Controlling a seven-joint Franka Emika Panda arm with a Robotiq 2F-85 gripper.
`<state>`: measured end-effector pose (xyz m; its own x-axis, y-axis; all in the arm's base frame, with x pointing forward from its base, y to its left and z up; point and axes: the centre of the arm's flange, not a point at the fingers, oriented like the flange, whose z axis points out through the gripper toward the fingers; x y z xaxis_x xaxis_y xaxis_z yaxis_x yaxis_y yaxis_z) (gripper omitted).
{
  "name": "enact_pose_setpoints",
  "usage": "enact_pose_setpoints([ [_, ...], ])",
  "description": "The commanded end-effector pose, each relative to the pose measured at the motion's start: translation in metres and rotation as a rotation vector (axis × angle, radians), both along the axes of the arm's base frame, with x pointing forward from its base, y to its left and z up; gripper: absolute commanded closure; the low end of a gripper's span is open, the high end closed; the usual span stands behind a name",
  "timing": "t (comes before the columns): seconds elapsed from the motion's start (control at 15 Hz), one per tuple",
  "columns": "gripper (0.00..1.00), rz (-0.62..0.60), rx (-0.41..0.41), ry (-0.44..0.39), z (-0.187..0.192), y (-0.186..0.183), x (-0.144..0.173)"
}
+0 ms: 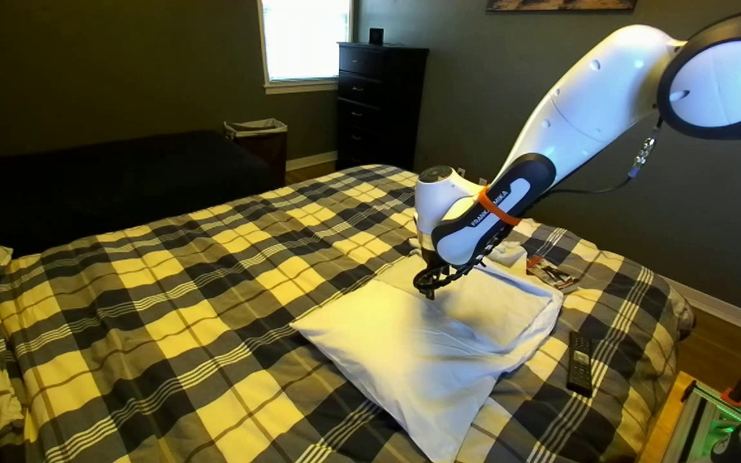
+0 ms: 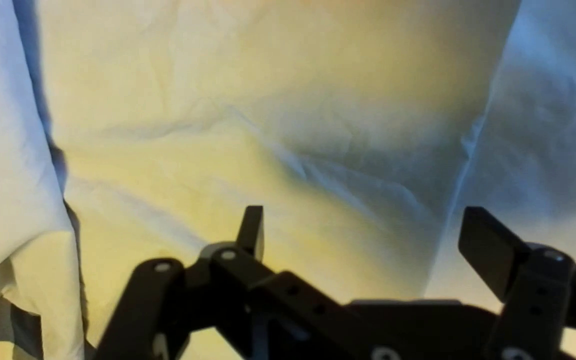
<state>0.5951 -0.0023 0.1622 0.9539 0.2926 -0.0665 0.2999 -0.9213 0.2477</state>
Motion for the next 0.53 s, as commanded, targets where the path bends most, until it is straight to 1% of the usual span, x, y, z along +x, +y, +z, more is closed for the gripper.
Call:
enact_pose_setpoints([
  [0.0,0.00,0.023,-0.035,0.030,-0.014,0.007,0.005],
  [0.47,0.00,0.026,-0.062,0.048,-0.026,0.013,0.011],
])
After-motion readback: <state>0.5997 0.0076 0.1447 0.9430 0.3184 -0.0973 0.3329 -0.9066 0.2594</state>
